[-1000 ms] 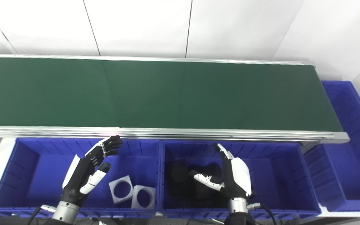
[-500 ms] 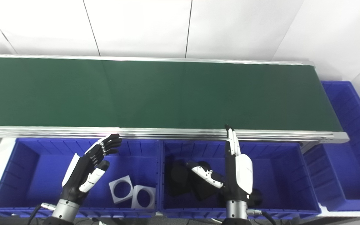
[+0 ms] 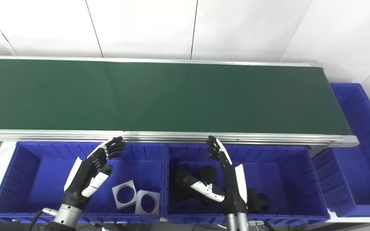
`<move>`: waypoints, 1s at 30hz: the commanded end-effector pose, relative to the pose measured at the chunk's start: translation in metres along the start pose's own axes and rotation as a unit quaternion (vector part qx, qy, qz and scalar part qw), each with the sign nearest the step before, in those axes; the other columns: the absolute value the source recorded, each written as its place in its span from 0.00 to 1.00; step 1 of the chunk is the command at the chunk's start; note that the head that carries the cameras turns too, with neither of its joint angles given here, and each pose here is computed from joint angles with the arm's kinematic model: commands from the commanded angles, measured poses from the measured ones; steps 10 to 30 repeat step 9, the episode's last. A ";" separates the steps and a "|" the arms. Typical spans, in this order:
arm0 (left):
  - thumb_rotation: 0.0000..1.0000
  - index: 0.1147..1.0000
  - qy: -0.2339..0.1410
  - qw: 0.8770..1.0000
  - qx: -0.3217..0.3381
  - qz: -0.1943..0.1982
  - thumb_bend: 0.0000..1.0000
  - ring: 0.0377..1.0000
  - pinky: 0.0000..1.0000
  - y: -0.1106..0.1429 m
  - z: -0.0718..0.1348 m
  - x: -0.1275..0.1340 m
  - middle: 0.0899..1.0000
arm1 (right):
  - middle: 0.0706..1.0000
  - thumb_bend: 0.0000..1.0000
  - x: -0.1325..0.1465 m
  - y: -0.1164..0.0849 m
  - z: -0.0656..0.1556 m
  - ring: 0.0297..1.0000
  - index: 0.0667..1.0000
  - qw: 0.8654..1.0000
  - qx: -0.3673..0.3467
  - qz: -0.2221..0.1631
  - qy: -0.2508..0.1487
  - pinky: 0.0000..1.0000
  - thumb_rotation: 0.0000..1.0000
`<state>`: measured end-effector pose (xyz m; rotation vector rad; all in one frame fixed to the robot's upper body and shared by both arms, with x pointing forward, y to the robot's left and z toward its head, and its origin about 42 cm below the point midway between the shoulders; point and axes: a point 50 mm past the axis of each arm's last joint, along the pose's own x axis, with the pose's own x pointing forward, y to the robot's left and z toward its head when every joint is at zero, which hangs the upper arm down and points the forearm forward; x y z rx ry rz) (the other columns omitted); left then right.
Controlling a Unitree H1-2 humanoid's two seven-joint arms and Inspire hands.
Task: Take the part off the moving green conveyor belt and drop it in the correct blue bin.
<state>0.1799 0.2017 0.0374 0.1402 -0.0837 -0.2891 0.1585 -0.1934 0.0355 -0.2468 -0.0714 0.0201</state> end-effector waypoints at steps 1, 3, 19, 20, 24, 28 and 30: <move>0.80 0.80 -0.029 1.000 -0.001 -0.001 0.63 0.80 0.76 0.000 0.007 0.005 0.81 | 0.83 0.90 0.005 -0.001 0.008 0.80 0.88 0.999 0.018 0.004 -0.037 0.77 0.51; 0.80 0.81 -0.028 1.000 0.000 -0.002 0.63 0.81 0.77 0.000 0.007 0.005 0.81 | 0.85 0.91 0.005 -0.001 0.007 0.81 0.88 0.999 0.023 0.010 -0.034 0.79 0.51; 0.80 0.81 -0.027 1.000 -0.001 0.000 0.63 0.81 0.77 -0.003 0.007 0.005 0.81 | 0.85 0.90 0.005 -0.003 0.006 0.82 0.90 0.999 0.025 0.021 -0.029 0.79 0.50; 0.80 0.81 -0.027 1.000 -0.001 0.000 0.63 0.81 0.77 -0.003 0.007 0.005 0.81 | 0.85 0.90 0.005 -0.003 0.006 0.82 0.90 0.999 0.025 0.021 -0.029 0.79 0.50; 0.80 0.81 -0.027 1.000 -0.001 0.000 0.63 0.81 0.77 -0.003 0.007 0.005 0.81 | 0.85 0.90 0.005 -0.003 0.006 0.82 0.90 0.999 0.025 0.021 -0.029 0.79 0.50; 0.80 0.81 -0.027 1.000 -0.001 0.000 0.63 0.81 0.77 -0.003 0.007 0.005 0.81 | 0.85 0.90 0.005 -0.003 0.006 0.82 0.90 0.999 0.025 0.021 -0.029 0.79 0.50; 0.80 0.81 -0.027 1.000 -0.001 0.000 0.63 0.81 0.77 -0.003 0.007 0.005 0.81 | 0.85 0.90 0.005 -0.003 0.006 0.82 0.90 0.999 0.025 0.021 -0.029 0.79 0.50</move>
